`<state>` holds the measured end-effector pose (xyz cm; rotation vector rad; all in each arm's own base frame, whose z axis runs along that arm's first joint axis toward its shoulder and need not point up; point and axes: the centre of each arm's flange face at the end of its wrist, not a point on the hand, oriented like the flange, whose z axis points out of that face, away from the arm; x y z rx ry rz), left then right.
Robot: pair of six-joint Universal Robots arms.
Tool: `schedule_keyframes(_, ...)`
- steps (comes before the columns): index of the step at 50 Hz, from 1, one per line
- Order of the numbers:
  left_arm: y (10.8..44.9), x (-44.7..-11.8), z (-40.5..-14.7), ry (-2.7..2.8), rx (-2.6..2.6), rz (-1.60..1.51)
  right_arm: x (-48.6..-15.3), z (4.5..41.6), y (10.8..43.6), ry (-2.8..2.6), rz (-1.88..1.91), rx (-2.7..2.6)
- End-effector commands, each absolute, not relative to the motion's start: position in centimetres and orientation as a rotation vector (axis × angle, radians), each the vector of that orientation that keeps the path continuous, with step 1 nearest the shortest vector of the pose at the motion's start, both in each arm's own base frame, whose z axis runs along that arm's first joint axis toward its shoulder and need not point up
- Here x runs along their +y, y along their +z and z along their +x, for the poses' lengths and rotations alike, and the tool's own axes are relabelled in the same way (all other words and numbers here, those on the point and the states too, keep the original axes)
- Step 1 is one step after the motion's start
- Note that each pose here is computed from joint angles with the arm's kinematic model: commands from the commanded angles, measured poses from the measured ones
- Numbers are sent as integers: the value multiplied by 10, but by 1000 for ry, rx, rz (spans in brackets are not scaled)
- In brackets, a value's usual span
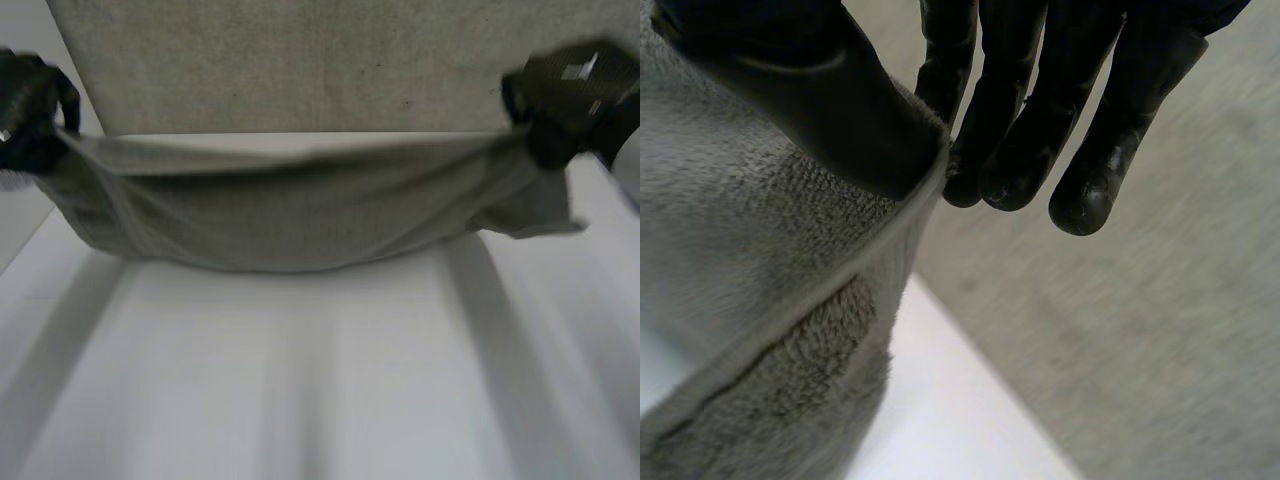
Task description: Fold the towel.
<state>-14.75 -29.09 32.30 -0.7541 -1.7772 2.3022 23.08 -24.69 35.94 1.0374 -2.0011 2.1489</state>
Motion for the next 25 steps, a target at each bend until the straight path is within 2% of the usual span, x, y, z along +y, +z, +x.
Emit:
schedule_keyframes(1, 336, -317, -144, 2200, -1768, -574, -259, 234, 392, 2152, 1035, -1983)
schedule_keyframes(3, 327, -328, -146, 2165, -1797, -556, -282, 247, 368, 2055, 1094, -2063)
schedule_keyframes(6, 305, -351, -156, 2096, -1880, -502, -290, 251, 357, 2001, 1126, -2084)
schedule_keyframes(7, 305, -351, -156, 2096, -1880, -502, -297, 258, 345, 1947, 1161, -2089)
schedule_keyframes(9, 279, -378, -170, 2016, -1967, -462, -303, 267, 332, 1899, 1196, -2079)
schedule_keyframes(11, 269, -391, -175, 1986, -2004, -445, -315, 284, 310, 1837, 1226, -2058)
schedule_keyframes(14, 256, -415, -185, 1967, -2043, -435, -323, 291, 304, 1846, 1211, -2037)
schedule_keyframes(16, 254, -426, -191, 1987, -2041, -440, -346, 302, 301, 1934, 1151, -1957)
schedule_keyframes(18, 257, -436, -198, 2025, -2023, -442, -357, 308, 305, 2006, 1116, -1893)
schedule_keyframes(20, 283, -450, -212, 2169, -1918, -423, -367, 312, 312, 2088, 1067, -1814)
schedule_keyframes(21, 283, -450, -212, 2170, -1917, -423, -375, 316, 326, 2181, 1007, -1719)
schedule_keyframes(22, 302, -455, -216, 2250, -1847, -396, -380, 318, 343, 2279, 946, -1616)
schedule_keyframes(23, 324, -457, -218, 2331, -1768, -357, -380, 318, 344, 2280, 946, -1615)
schedule_keyframes(24, 324, -457, -218, 2331, -1767, -356, -382, 321, 363, 2380, 884, -1502)
schedule_keyframes(25, 347, -456, -221, 2406, -1678, -315, -382, 321, 363, 2381, 883, -1501)
